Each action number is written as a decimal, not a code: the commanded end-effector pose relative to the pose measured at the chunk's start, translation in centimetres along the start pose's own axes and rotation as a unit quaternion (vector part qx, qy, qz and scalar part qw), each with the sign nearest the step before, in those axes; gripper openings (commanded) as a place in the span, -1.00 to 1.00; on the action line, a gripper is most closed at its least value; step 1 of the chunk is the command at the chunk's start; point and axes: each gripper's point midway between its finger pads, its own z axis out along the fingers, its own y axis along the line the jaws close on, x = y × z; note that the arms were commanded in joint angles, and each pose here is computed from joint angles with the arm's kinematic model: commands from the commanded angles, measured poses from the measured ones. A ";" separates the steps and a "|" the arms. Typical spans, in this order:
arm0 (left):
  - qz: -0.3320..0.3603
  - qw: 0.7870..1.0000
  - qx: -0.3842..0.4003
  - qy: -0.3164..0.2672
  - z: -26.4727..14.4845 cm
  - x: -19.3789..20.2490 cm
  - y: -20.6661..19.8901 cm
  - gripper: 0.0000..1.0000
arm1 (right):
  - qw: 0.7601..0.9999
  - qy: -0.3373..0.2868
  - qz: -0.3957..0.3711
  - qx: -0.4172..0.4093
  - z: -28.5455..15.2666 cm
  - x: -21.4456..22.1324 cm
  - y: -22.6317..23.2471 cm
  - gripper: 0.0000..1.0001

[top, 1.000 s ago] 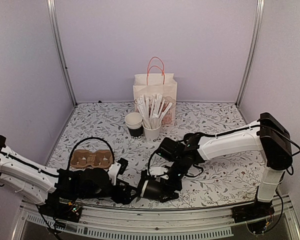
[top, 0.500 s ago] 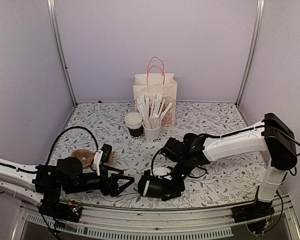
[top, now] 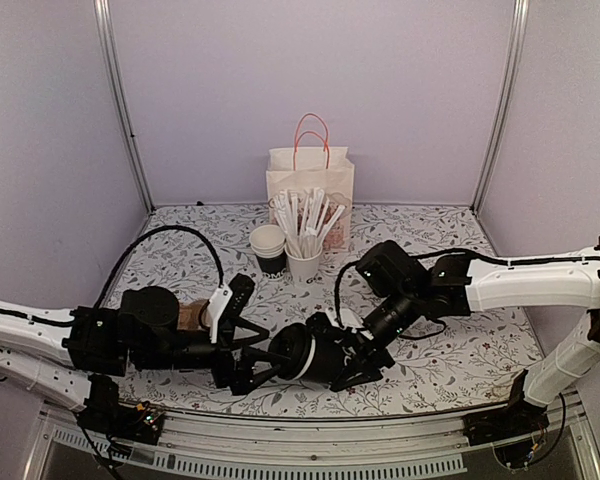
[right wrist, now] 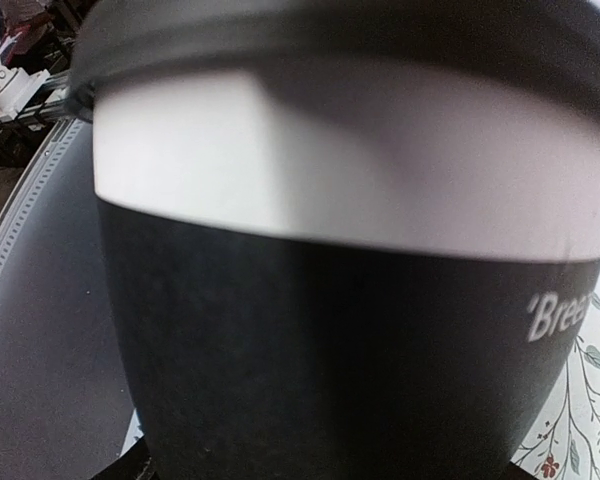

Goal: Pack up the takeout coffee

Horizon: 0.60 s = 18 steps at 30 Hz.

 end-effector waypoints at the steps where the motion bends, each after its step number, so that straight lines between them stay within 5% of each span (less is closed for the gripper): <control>1: 0.048 0.998 -0.005 0.036 1.2 0.3 -0.6 0.84 | 1.000 -0.015 -0.018 -0.020 -0.2 -0.4 0.9 0.35; 13: 0.056 0.998 0.011 0.027 1.5 -0.2 -1.3 0.41 | 0.999 -0.020 -0.023 -0.012 -0.6 -0.7 1.0 0.39; 18: 0.057 0.998 0.011 0.029 1.6 -0.2 -1.2 0.33 | 1.000 -0.017 -0.022 -0.001 -0.7 -0.6 0.6 0.63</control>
